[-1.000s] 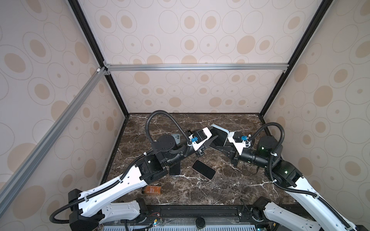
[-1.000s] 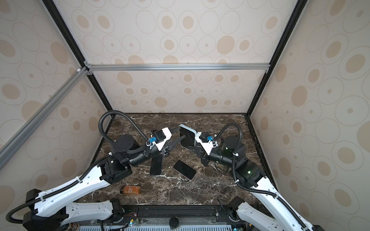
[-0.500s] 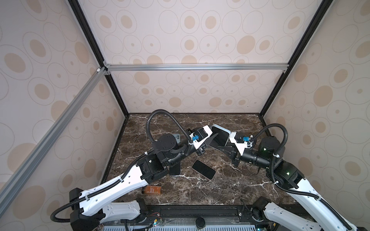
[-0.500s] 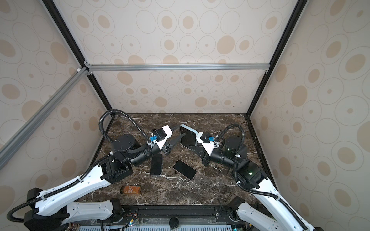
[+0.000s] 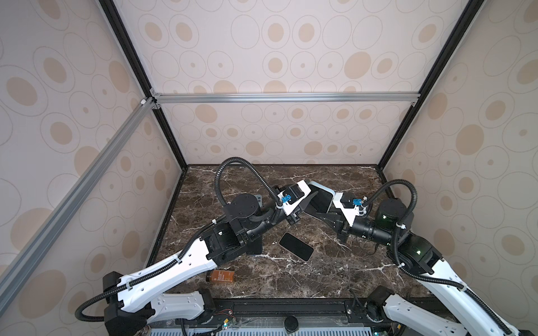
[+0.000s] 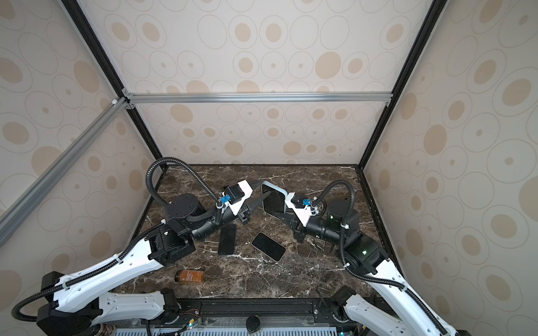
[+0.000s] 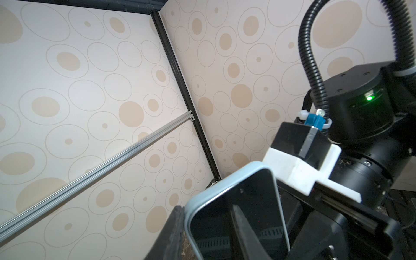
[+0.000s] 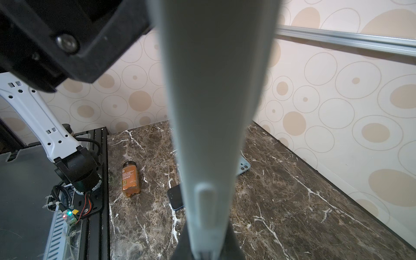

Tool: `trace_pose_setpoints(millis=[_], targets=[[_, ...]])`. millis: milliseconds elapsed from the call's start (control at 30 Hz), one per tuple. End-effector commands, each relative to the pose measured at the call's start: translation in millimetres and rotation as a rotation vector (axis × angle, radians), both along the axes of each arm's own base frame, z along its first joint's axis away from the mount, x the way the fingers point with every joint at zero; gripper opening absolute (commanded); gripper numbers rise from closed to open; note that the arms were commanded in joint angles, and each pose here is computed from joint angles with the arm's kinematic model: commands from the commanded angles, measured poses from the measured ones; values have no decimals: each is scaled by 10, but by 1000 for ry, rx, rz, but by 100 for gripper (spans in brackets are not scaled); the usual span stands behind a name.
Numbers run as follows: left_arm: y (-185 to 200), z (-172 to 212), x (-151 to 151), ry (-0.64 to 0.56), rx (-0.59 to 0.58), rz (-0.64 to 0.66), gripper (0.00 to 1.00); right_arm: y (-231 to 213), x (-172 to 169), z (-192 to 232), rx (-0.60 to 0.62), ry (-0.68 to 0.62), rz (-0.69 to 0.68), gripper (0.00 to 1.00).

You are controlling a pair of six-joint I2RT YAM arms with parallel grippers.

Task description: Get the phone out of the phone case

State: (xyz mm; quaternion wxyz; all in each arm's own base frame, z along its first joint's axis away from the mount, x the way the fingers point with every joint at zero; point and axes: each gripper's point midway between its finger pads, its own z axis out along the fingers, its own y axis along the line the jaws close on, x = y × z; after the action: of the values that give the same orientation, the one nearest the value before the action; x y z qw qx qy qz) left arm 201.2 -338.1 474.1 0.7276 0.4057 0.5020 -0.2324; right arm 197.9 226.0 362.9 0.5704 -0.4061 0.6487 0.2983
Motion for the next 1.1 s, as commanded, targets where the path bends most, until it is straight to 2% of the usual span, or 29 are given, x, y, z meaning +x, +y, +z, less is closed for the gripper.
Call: trace_pose_setpoints(millis=[0,200,500,1067], targets=[[48,186,-57,-42,-39,10,42,-54,9,239,46,-66,-37,0],[104,216,-23,-45,-55,42,50,-142,127,177,24,-51,-123,0],[29,166,-18,-36,-31,25,34,-62,87,210,32,-54,-70,0],[-11,88,5,-26,-13,28,27,16,-22,255,51,-60,9,0]])
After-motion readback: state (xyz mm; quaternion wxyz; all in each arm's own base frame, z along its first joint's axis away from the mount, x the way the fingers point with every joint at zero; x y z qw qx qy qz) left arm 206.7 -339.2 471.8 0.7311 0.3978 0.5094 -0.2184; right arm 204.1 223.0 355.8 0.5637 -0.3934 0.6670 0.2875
